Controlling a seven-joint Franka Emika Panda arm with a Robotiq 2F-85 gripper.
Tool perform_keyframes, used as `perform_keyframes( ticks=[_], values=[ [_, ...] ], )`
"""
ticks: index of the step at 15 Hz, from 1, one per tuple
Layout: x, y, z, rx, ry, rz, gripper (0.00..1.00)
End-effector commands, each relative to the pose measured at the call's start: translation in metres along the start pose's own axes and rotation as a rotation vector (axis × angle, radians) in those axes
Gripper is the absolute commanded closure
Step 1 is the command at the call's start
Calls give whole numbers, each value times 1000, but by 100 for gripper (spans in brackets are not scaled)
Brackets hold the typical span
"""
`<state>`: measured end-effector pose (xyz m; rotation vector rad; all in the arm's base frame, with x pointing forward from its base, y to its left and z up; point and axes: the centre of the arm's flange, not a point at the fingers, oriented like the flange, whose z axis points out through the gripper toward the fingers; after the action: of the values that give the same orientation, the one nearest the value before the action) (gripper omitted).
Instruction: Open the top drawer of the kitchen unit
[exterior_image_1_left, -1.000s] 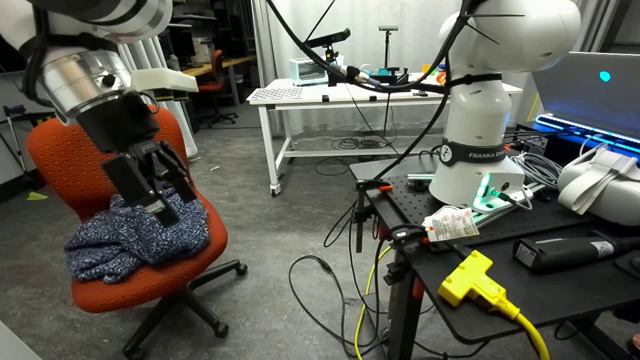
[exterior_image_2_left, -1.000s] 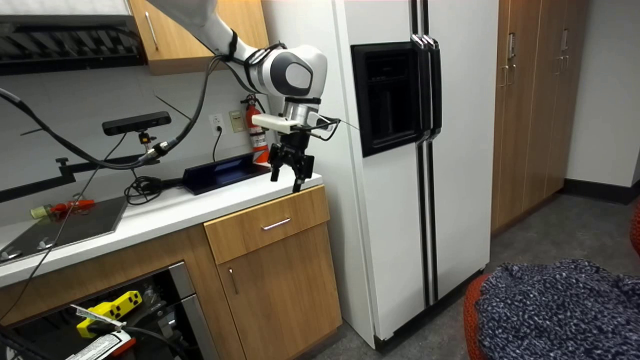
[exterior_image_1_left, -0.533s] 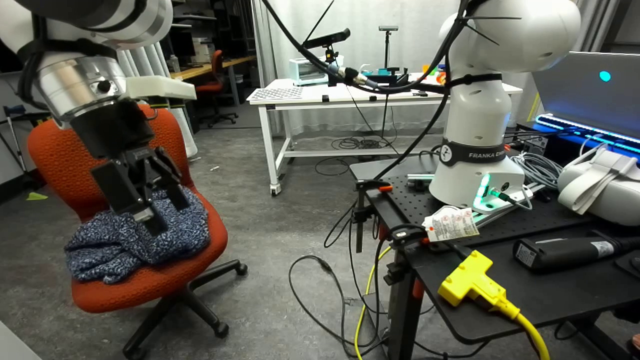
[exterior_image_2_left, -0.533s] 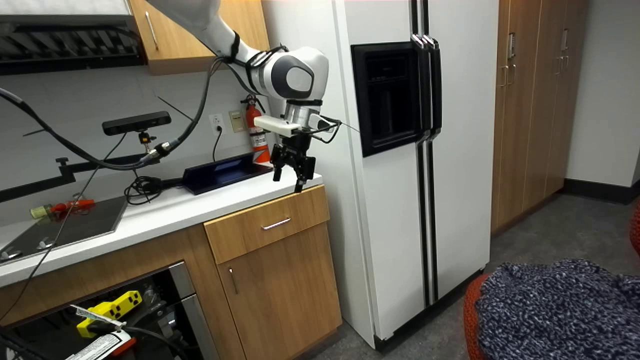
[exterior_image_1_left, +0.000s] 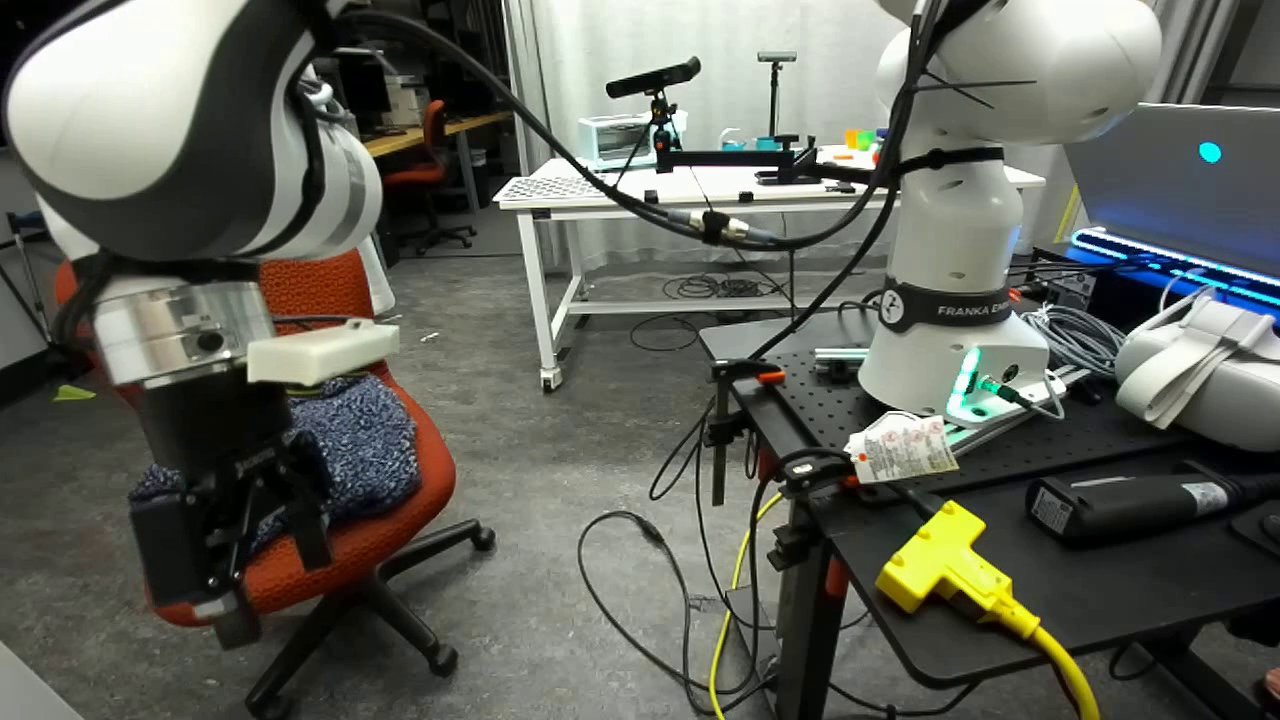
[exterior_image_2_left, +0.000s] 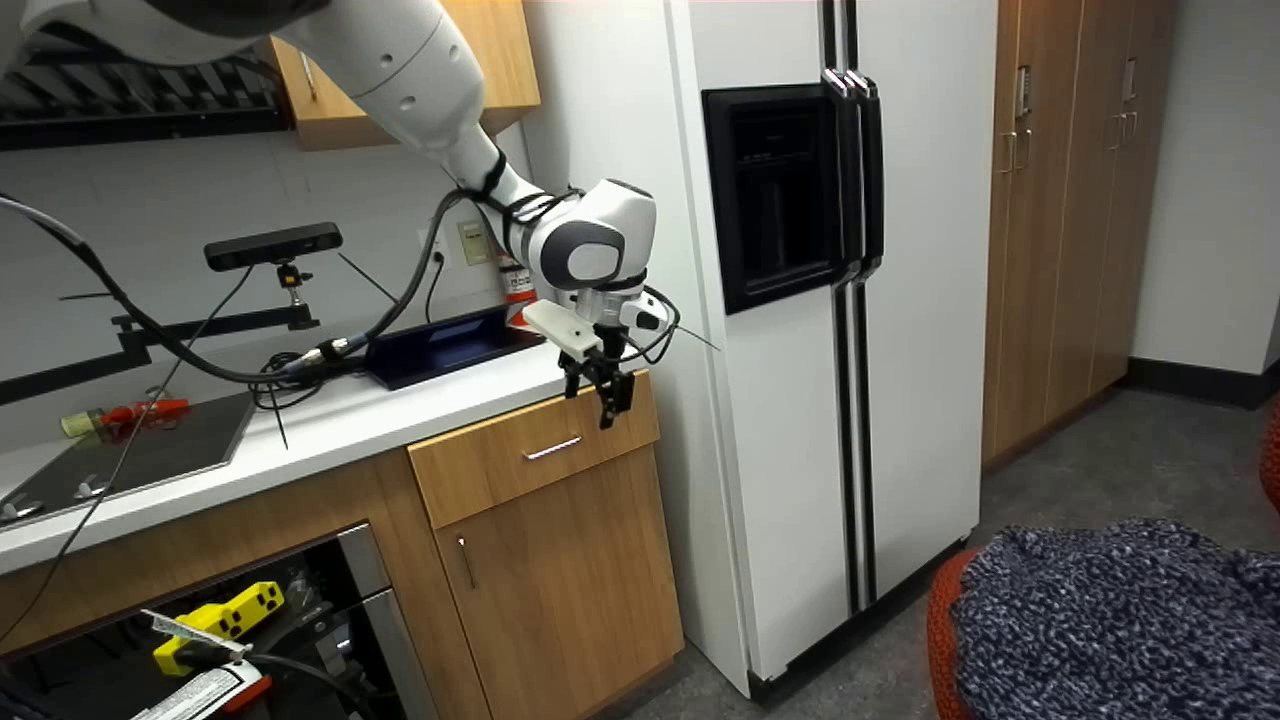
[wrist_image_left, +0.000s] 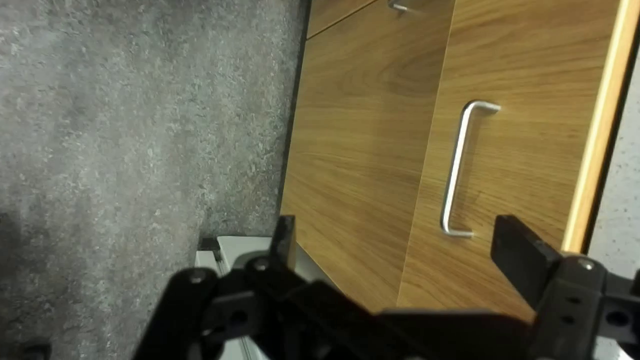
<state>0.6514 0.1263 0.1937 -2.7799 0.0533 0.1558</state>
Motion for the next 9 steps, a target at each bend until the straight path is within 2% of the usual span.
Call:
perform_keyframes(
  ticks=[1, 5, 9],
  values=[
    [9, -6, 25, 57, 73, -37, 0],
    [11, -12, 47, 88, 111, -58, 0],
    [12, -16, 64, 138, 107, -80, 0]
  ],
)
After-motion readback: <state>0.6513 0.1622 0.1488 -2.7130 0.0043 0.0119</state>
